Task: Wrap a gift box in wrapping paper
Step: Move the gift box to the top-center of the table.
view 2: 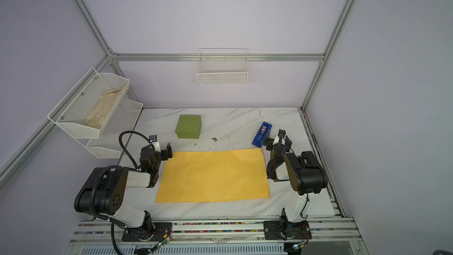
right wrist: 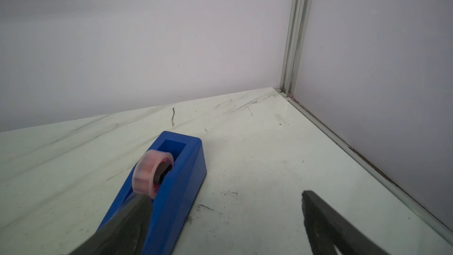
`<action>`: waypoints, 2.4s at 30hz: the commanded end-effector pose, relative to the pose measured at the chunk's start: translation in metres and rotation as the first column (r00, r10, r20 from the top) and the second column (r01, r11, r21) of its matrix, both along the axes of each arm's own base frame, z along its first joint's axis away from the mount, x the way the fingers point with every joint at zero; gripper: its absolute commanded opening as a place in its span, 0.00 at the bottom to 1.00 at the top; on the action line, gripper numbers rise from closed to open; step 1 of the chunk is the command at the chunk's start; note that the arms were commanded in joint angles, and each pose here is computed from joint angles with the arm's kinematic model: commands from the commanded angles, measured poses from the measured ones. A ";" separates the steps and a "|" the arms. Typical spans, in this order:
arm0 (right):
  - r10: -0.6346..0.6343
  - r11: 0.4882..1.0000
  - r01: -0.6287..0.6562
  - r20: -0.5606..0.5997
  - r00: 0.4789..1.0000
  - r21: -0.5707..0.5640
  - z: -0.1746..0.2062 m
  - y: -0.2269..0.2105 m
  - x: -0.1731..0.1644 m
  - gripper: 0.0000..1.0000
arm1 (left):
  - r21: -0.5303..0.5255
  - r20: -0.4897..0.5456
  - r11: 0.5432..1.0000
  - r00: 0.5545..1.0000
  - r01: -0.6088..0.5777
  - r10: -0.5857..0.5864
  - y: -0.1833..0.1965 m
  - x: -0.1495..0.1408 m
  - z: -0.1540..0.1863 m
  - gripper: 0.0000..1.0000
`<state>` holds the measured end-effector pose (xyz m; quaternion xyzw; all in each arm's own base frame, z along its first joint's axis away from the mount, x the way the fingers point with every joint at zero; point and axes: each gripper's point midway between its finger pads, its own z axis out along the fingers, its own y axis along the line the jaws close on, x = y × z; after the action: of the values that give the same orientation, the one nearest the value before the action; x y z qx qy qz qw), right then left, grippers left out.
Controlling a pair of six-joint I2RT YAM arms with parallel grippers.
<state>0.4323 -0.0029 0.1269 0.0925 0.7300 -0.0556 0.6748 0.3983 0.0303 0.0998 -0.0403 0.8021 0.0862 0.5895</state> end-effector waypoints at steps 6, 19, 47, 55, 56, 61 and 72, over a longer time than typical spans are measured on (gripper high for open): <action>-0.003 1.000 0.003 0.043 0.999 0.004 0.010 -0.002 0.001 0.97 | -0.003 0.048 1.000 0.999 -0.002 0.002 0.001 0.004 0.012 1.00; -0.004 1.000 0.003 0.042 0.999 0.003 0.010 -0.002 0.000 0.97 | -0.003 0.049 1.000 0.999 -0.001 0.002 0.001 0.004 0.013 1.00; 0.304 0.927 -0.211 -0.289 0.908 0.311 0.050 0.064 0.016 0.89 | -0.168 -0.113 0.982 0.987 0.092 -0.112 -0.045 -0.002 0.083 1.00; 0.626 0.734 -0.344 -0.386 0.678 0.586 0.010 0.129 -0.018 0.74 | -0.548 -0.318 0.826 0.881 0.132 -0.352 -0.115 -0.024 0.049 0.97; 0.651 0.713 -0.357 -0.380 0.658 0.603 0.009 0.136 -0.020 0.73 | -0.570 -0.332 0.810 0.865 0.135 -0.377 -0.124 -0.027 0.044 0.97; 0.717 0.664 -0.392 -0.394 0.575 0.637 -0.006 0.181 -0.019 0.72 | -0.629 -0.416 0.768 0.781 0.122 -0.465 -0.161 -0.046 0.013 0.97; 0.805 0.555 -0.422 -0.336 0.489 0.717 -0.007 0.265 0.005 0.69 | -0.514 -0.474 0.853 0.801 0.087 -0.367 -0.141 -0.014 0.032 0.97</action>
<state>0.4277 0.2419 0.1044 -0.0300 0.8877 0.3513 0.2962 0.3391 -0.1167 0.0804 -0.0656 0.9486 -0.1890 0.2454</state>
